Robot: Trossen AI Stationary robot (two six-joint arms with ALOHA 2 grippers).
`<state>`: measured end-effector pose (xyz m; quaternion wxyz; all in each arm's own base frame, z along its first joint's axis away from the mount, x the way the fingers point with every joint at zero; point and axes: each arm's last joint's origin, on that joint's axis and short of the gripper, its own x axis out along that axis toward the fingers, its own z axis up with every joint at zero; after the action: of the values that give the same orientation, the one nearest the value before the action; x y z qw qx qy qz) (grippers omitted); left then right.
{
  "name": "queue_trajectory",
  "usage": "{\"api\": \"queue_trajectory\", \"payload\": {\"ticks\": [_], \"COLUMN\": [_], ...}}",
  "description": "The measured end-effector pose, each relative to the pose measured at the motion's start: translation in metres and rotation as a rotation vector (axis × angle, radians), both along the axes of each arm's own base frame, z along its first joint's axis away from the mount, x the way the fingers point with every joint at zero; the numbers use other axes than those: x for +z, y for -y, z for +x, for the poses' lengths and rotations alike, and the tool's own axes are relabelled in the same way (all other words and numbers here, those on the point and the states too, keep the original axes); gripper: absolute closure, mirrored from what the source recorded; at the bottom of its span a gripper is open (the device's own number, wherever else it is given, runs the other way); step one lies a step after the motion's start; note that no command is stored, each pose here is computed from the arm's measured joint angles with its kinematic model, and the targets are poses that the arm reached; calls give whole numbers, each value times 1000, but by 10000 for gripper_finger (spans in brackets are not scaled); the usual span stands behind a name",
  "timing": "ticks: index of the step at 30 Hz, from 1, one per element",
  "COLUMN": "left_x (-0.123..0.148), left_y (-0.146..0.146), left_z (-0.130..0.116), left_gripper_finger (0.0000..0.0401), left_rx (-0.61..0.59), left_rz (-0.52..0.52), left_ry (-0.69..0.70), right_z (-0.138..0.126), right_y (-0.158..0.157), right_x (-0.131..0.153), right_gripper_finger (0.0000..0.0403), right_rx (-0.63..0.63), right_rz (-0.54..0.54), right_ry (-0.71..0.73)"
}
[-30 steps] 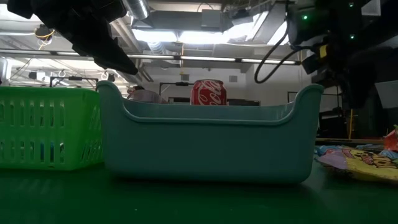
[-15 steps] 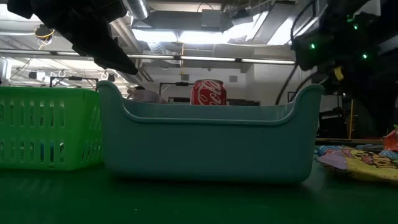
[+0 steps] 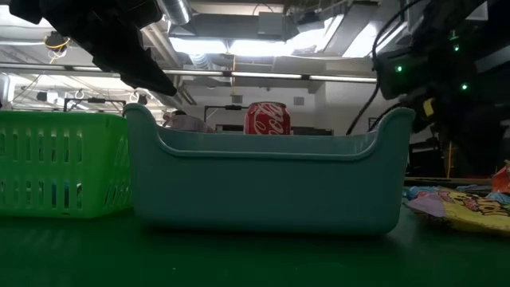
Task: Sort candy
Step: Put the blue candy into the green bin
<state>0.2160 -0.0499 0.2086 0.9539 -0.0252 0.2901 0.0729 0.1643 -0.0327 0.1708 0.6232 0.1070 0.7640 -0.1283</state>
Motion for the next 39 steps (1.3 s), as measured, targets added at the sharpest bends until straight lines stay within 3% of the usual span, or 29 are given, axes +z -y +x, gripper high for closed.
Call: {"api": "queue_trajectory", "payload": {"ticks": [18,30,39], "left_x": [0,0,0], "left_y": [0,0,0], "left_z": [0,0,0], "left_gripper_finger": [294,294,294], "left_rx": [-1,0,0], "left_rz": [0,0,0], "left_ry": [0,0,0], "right_z": [10,11,26], "right_y": [2,2,6], "right_x": [-34,-35,-23], "right_gripper_finger": [288,288,288], "right_rx": [-1,-1,62], "right_rz": [31,33,-6], "right_ry": [-220,-227,-159]}}
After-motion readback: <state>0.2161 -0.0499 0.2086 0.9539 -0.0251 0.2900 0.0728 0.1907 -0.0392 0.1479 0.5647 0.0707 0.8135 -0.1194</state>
